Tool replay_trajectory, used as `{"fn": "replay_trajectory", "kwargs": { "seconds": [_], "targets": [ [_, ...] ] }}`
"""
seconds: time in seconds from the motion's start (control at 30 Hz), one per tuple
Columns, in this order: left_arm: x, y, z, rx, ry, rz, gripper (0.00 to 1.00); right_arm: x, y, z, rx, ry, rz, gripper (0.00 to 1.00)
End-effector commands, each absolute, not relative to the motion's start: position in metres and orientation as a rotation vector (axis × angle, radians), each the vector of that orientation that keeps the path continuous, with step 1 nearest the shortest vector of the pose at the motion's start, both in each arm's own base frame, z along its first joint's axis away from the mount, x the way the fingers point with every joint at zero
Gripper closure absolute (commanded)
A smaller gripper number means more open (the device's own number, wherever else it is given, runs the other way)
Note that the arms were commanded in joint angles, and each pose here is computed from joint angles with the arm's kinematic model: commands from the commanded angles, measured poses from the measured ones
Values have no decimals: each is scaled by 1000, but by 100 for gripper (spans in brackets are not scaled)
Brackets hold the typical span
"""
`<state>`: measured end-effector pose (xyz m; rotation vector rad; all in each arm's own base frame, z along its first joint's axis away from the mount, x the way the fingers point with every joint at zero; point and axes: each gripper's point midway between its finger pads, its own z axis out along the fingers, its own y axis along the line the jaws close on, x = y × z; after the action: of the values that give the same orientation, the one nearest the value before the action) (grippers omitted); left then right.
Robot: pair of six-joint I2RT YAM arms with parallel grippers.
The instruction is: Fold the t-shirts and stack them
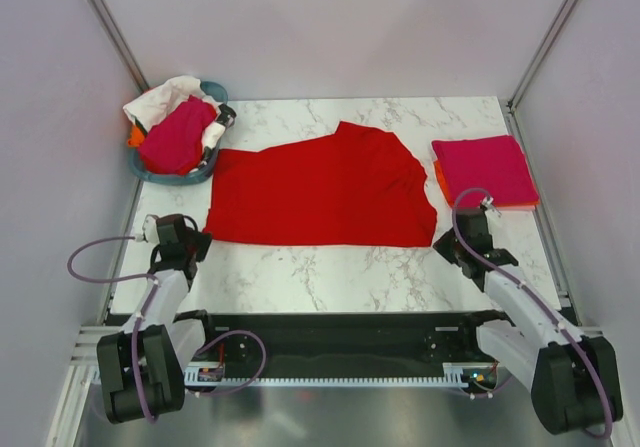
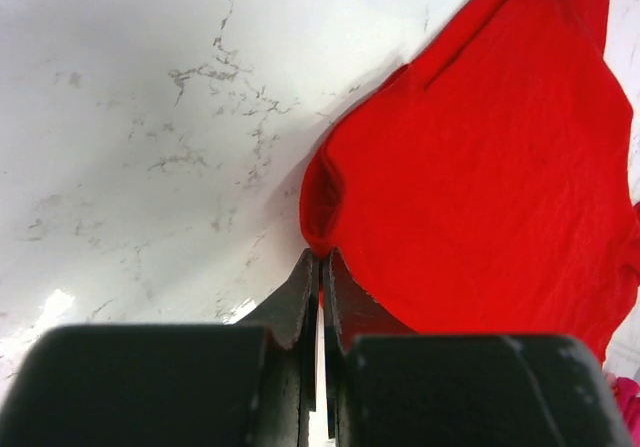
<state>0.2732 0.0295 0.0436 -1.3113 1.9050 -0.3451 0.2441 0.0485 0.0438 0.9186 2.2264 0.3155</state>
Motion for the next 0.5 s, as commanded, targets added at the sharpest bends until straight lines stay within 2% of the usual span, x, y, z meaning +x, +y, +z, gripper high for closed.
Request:
{"fn": "replay_trajectory", "kwargs": {
  "seconds": [0.0,0.07,0.33,0.43,0.47],
  "targets": [
    [274,36,47,-1274,1913,-294,96,272,54,67,785,2240,297,96],
    [277,37,50,-1274,1926,-289,95,291,58,81,724,2247,293,96],
    [277,41,54,-1288,1900,-267,92,328,61,54,690,2333,216,100],
    [275,43,54,-1300,1894,-253,84,335,58,44,714,2340,176,100],
    [273,44,52,-1310,1895,-245,72,336,57,42,721,2341,168,100]
  ]
}}
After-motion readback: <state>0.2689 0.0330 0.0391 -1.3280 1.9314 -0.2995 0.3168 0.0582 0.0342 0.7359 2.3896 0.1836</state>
